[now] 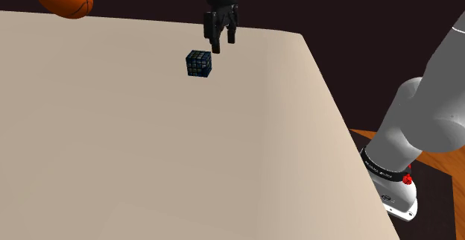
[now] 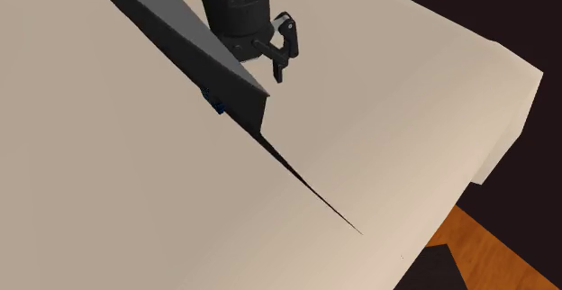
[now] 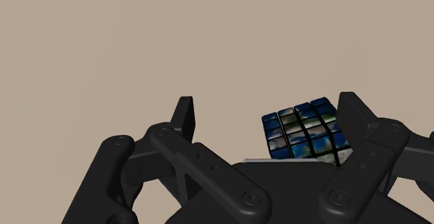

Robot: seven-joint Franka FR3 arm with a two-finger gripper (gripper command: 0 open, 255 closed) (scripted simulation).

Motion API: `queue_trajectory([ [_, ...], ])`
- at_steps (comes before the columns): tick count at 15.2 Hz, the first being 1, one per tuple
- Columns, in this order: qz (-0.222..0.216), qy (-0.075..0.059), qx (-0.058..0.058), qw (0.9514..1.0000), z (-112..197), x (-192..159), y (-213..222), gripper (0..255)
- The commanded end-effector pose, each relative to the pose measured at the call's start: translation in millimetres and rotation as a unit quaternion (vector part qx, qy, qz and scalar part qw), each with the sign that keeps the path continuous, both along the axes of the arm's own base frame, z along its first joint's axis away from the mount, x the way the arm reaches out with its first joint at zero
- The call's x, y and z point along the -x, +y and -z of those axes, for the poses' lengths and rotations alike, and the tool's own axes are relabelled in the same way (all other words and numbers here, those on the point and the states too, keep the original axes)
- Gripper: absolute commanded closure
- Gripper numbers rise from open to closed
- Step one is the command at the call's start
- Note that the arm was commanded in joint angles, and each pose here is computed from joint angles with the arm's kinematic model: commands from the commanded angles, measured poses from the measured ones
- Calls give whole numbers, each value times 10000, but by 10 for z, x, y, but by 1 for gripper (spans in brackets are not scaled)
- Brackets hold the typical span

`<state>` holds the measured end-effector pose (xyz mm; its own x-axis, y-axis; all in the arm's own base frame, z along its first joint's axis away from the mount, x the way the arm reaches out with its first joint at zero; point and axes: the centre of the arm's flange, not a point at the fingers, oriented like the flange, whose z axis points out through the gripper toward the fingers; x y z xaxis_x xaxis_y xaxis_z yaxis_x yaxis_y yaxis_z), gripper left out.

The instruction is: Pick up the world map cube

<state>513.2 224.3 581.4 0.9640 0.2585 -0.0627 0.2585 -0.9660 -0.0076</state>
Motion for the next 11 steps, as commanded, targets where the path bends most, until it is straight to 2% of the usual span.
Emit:
queue_trajectory([
  [1, -49, 0, -26, 10000, -2, -137, 193, 0],
  [4, -117, -2, -60, 9999, -19, -343, 491, 0],
  [11, -117, -2, -60, 9999, 350, -343, 491, 0],
])
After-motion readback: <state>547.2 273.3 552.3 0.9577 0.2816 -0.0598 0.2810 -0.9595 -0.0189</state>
